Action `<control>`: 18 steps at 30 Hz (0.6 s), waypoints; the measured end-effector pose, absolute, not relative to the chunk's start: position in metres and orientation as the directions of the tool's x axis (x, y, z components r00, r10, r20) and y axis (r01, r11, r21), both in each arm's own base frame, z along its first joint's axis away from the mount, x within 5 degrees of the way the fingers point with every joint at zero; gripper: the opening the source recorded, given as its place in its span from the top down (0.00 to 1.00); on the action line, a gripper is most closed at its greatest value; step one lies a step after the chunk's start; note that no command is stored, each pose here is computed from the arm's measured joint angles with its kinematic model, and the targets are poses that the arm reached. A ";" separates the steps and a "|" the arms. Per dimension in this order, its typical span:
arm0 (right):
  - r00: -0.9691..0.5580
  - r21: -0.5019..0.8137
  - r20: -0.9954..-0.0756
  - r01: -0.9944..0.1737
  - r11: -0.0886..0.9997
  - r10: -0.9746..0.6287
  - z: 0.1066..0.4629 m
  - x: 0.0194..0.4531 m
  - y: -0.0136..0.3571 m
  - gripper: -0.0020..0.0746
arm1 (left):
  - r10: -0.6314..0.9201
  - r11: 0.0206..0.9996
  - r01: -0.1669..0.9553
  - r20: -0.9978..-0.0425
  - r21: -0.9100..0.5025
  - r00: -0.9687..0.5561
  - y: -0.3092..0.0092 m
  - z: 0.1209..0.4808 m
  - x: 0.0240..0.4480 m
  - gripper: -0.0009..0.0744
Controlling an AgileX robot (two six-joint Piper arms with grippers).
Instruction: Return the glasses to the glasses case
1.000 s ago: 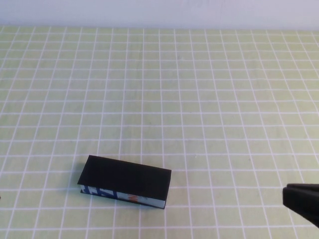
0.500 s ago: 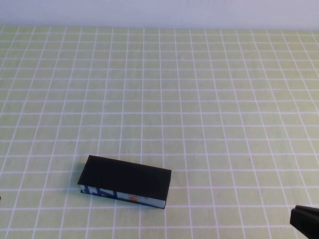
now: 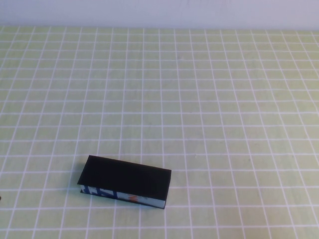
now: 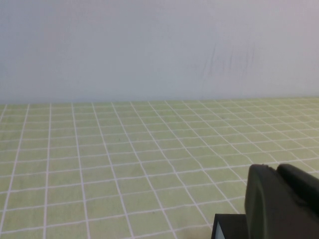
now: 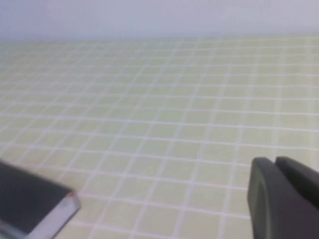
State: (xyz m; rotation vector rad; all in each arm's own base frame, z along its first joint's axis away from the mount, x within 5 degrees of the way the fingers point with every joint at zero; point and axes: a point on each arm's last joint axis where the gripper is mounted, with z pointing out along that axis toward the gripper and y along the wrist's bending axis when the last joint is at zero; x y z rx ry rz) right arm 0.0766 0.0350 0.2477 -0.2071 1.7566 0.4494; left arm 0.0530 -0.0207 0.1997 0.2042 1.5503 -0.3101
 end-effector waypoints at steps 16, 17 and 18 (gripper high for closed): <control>-0.135 0.180 -0.977 -0.130 0.975 0.163 0.188 0.056 0.010 0.99 | -0.068 0.944 0.322 -0.998 -0.065 -0.004 -0.021 0.200 0.053 0.99; -0.161 0.168 -0.976 -0.134 0.977 0.146 0.186 0.055 0.011 0.99 | -0.068 0.944 0.322 -0.998 -0.065 -0.004 -0.021 0.200 0.053 0.99; -0.183 0.155 -0.975 -0.138 0.978 0.129 0.184 0.055 0.011 0.99 | -0.068 0.944 0.322 -0.998 -0.065 -0.004 -0.021 0.200 0.053 0.99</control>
